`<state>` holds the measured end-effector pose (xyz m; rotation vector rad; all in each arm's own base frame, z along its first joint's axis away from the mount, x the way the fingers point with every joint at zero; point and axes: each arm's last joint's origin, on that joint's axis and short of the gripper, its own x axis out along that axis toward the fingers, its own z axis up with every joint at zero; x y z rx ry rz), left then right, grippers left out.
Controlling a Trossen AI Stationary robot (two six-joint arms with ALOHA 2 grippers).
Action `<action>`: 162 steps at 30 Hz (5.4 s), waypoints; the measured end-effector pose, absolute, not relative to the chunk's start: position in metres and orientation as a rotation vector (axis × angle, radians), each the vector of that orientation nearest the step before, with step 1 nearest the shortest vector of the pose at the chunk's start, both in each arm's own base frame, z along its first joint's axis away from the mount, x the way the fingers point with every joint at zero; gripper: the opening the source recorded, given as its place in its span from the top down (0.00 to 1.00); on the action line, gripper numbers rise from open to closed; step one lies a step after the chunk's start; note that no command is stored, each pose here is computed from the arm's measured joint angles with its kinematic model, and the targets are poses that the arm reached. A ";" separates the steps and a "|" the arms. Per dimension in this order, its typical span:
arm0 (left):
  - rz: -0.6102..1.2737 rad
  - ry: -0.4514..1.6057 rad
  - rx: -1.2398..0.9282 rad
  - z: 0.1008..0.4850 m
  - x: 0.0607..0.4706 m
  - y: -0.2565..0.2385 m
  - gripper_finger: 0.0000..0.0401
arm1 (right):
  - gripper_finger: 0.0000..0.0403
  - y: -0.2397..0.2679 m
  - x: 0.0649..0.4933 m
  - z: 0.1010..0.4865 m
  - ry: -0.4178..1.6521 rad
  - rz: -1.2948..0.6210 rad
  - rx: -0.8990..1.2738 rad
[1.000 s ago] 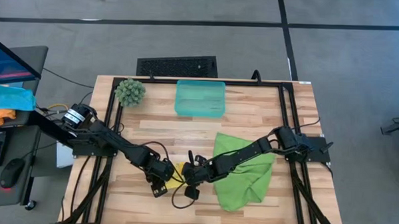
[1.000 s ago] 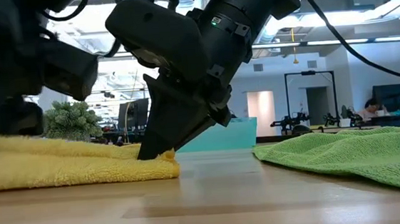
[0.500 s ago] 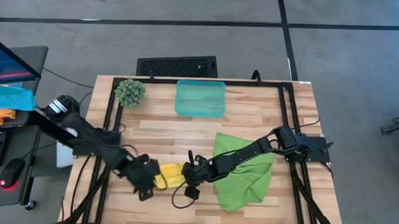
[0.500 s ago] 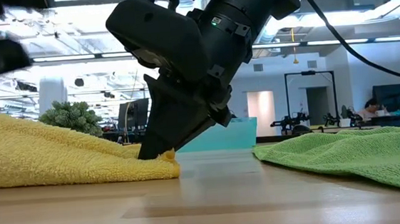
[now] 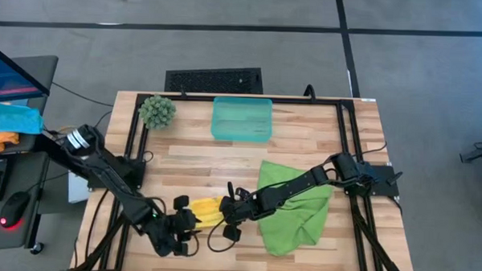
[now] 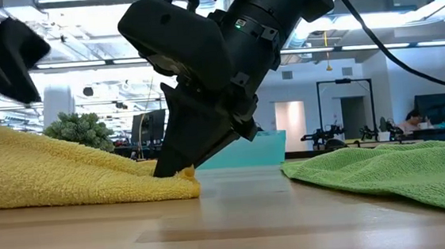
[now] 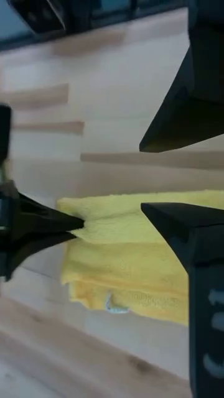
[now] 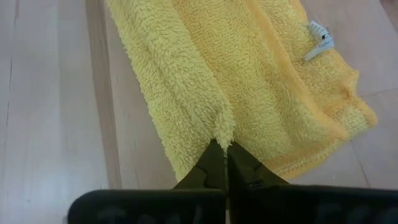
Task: Roll microfiber towels into tight, uniform cylinder then place into a basket
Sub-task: Roll the yellow microfiber cloth
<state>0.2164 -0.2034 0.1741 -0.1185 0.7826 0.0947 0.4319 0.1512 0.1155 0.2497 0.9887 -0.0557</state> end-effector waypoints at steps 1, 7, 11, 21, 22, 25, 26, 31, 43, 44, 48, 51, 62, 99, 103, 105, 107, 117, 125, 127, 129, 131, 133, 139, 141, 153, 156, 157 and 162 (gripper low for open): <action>0.098 0.794 -0.122 0.171 0.220 -0.202 0.67 | 0.98 0.151 0.432 0.115 0.989 -0.056 0.250; 0.127 0.839 -0.131 0.161 0.229 -0.194 0.67 | 0.95 0.151 0.432 0.115 0.989 -0.056 0.250; 0.114 0.863 -0.146 0.161 0.230 -0.193 0.67 | 0.97 0.151 0.432 0.115 0.989 -0.056 0.250; 0.205 0.905 -0.200 0.138 0.216 -0.180 0.67 | 0.95 0.151 0.432 0.115 0.989 -0.056 0.249; 0.210 0.905 -0.209 0.137 0.215 -0.179 0.67 | 0.95 0.151 0.432 0.116 0.989 -0.056 0.250; 0.210 0.919 -0.236 0.132 0.212 -0.177 0.67 | 0.97 0.151 0.432 0.115 0.989 -0.056 0.249; 0.204 0.912 -0.248 0.130 0.212 -0.177 0.67 | 0.98 0.151 0.432 0.115 0.989 -0.056 0.250; 0.189 0.906 -0.254 0.130 0.212 -0.178 0.67 | 0.95 0.151 0.432 0.115 0.989 -0.056 0.250; 0.138 0.741 -0.269 0.178 0.198 -0.176 0.67 | 0.96 0.151 0.432 0.115 0.989 -0.056 0.250; 0.128 0.723 -0.263 0.180 0.198 -0.177 0.67 | 0.95 0.151 0.432 0.115 0.989 -0.056 0.250; 0.068 0.717 -0.239 0.178 0.200 -0.183 0.67 | 0.95 0.151 0.432 0.115 0.989 -0.056 0.250; 0.064 0.749 -0.220 0.166 0.203 -0.187 0.67 | 0.97 0.151 0.432 0.115 0.989 -0.056 0.250; 0.175 0.846 -0.238 0.130 0.212 -0.186 0.67 | 0.95 0.151 0.432 0.115 0.989 -0.056 0.250; 0.219 0.949 -0.348 0.125 0.205 -0.185 0.67 | 0.71 0.174 0.415 0.163 0.887 0.152 -0.161; 0.219 0.949 -0.348 0.125 0.205 -0.185 0.67 | 0.71 0.189 0.415 0.153 0.844 0.244 -0.297; 0.225 0.947 -0.360 0.125 0.205 -0.185 0.67 | 0.71 0.193 0.414 0.148 0.853 0.270 -0.345; 0.232 0.947 -0.373 0.125 0.205 -0.185 0.67 | 0.71 0.195 0.413 0.150 0.839 0.279 -0.358; 0.228 0.950 -0.369 0.125 0.204 -0.185 0.67 | 0.71 0.196 0.406 0.159 0.849 0.168 -0.436; 0.227 0.959 -0.362 0.125 0.204 -0.184 0.67 | 0.71 0.210 0.399 0.177 0.768 0.182 -0.486; 0.227 0.960 -0.362 0.125 0.204 -0.184 0.67 | 0.71 0.213 0.401 0.176 0.737 0.190 -0.483; 0.227 0.961 -0.364 0.125 0.204 -0.184 0.67 | 0.71 0.212 0.406 0.169 0.734 0.193 -0.482; 0.229 0.961 -0.373 0.125 0.204 -0.184 0.67 | 0.71 0.206 0.408 0.155 0.787 0.194 -0.511; 0.230 0.963 -0.378 0.125 0.204 -0.184 0.67 | 0.71 0.201 0.413 0.146 0.803 0.213 -0.495; 0.230 0.965 -0.379 0.125 0.204 -0.184 0.67 | 0.70 0.190 0.420 0.140 0.815 0.191 -0.483; 0.229 0.965 -0.378 0.125 0.204 -0.184 0.67 | 0.68 0.189 0.421 0.139 0.813 0.195 -0.478; 0.224 0.973 -0.378 0.125 0.204 -0.185 0.67 | 0.41 0.173 0.428 0.116 0.880 0.161 -0.431; 0.224 0.976 -0.376 0.125 0.203 -0.184 0.67 | 0.39 0.169 0.434 0.109 0.874 0.149 -0.372; 0.224 0.977 -0.376 0.125 0.203 -0.184 0.67 | 0.39 0.168 0.434 0.110 0.882 0.149 -0.363; 0.219 0.982 -0.361 0.124 0.203 -0.184 0.67 | 0.46 0.166 0.434 0.109 0.891 0.146 -0.309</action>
